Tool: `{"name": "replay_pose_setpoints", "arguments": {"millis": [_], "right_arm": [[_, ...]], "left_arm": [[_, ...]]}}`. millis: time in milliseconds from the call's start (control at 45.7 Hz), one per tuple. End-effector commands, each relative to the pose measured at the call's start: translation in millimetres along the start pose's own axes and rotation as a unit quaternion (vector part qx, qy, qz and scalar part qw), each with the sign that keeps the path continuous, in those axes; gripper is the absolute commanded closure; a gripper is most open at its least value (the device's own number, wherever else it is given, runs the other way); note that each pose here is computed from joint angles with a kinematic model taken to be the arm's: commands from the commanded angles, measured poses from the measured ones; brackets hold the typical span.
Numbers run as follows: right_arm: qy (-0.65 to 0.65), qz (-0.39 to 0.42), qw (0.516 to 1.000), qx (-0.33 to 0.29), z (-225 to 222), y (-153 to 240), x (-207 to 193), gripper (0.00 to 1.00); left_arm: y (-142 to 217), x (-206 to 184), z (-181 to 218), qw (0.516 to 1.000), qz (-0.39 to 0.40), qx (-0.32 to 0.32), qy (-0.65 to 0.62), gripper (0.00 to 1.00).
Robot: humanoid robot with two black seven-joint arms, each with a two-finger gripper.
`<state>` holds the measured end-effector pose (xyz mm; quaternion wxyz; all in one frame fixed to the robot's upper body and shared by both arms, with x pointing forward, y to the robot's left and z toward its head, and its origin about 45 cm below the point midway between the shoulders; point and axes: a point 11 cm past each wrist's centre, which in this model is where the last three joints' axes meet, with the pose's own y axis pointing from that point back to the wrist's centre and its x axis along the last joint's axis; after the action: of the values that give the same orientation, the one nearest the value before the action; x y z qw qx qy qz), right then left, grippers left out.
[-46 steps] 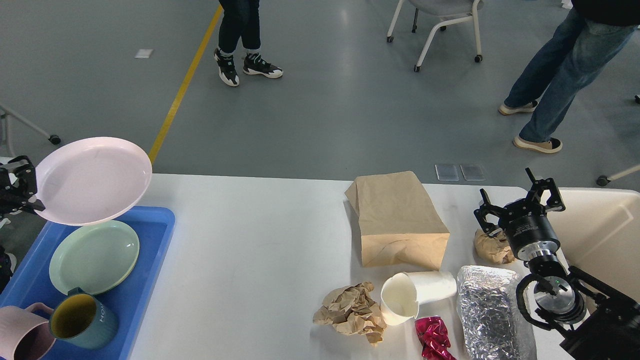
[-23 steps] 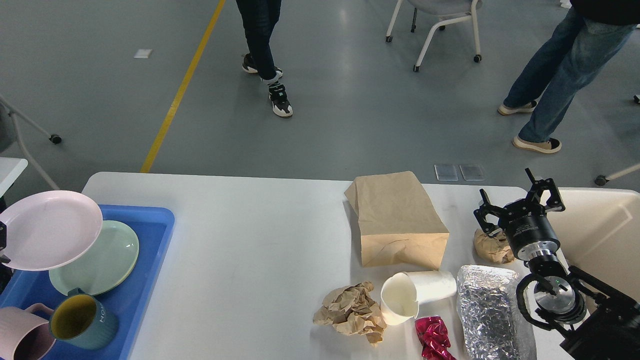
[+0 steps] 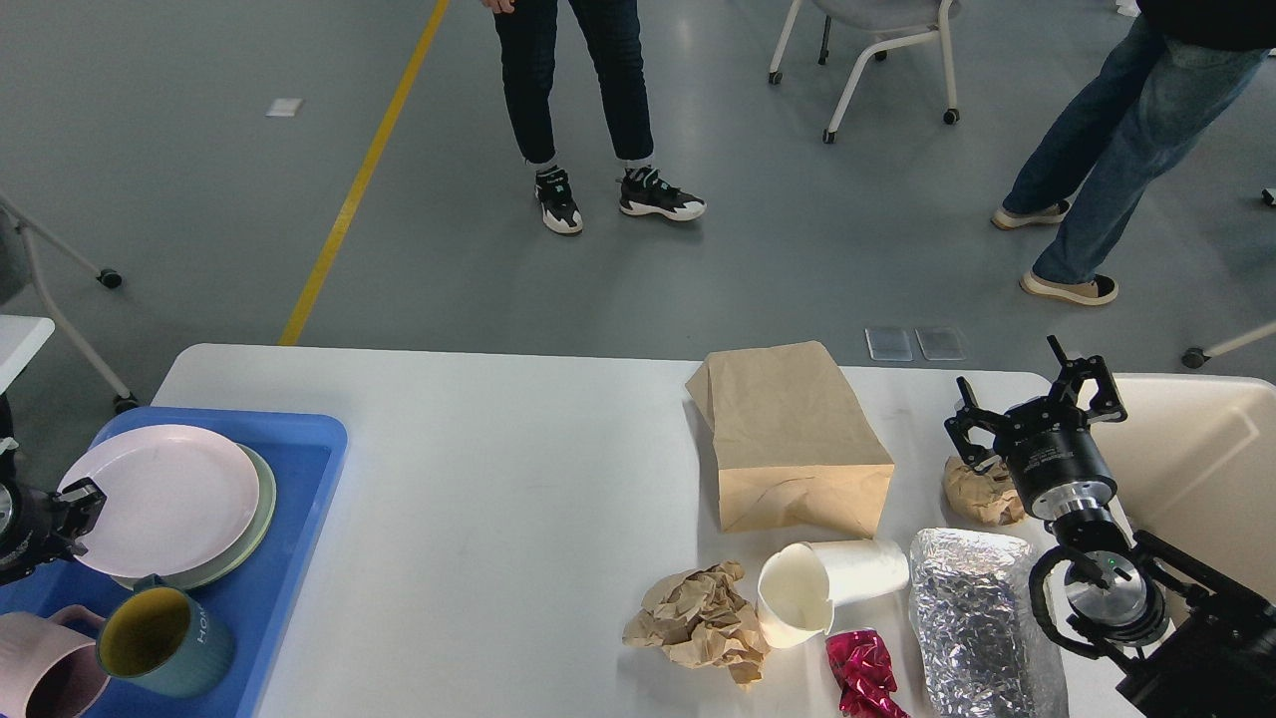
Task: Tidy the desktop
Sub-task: 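Carry the pink plate over the tray and stack it on the green plate, then release the pink plate and withdraw the left gripper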
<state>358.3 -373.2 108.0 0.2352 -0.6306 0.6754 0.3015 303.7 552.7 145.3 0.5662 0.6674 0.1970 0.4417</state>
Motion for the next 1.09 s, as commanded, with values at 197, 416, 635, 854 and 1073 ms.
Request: {"name": "replay_pose_setpoints", "arguments": {"millis": [197,416,635,854,1073], "right_arm": [[0.0,0.0,1.0,0.0,-0.1,0.0,0.1,0.0],[0.0,0.0,1.0,-0.001,0.3,0.1,0.1,0.0],[0.0,0.0,1.0,0.0,-0.1,0.0,-0.1,0.0],[0.0,0.0,1.0,0.0,-0.1,0.0,-0.1,0.0],[0.0,0.0,1.0,0.0,-0.1,0.0,0.1,0.0]], "left_arm": [[-2.9,-6.7,10.0,1.0,-0.013,-0.018,0.009,1.0],[-3.6,-11.0,11.2,0.999,-0.023,-0.022,0.011,0.97],[-2.9,-3.9,13.3,0.999,0.006,-0.027,0.019,0.15],[-0.4,-2.6,14.5,0.999,0.004,-0.029,0.021,0.08],[45.7,45.0,43.6,0.992,0.041,-0.102,0.066,0.04]]}}
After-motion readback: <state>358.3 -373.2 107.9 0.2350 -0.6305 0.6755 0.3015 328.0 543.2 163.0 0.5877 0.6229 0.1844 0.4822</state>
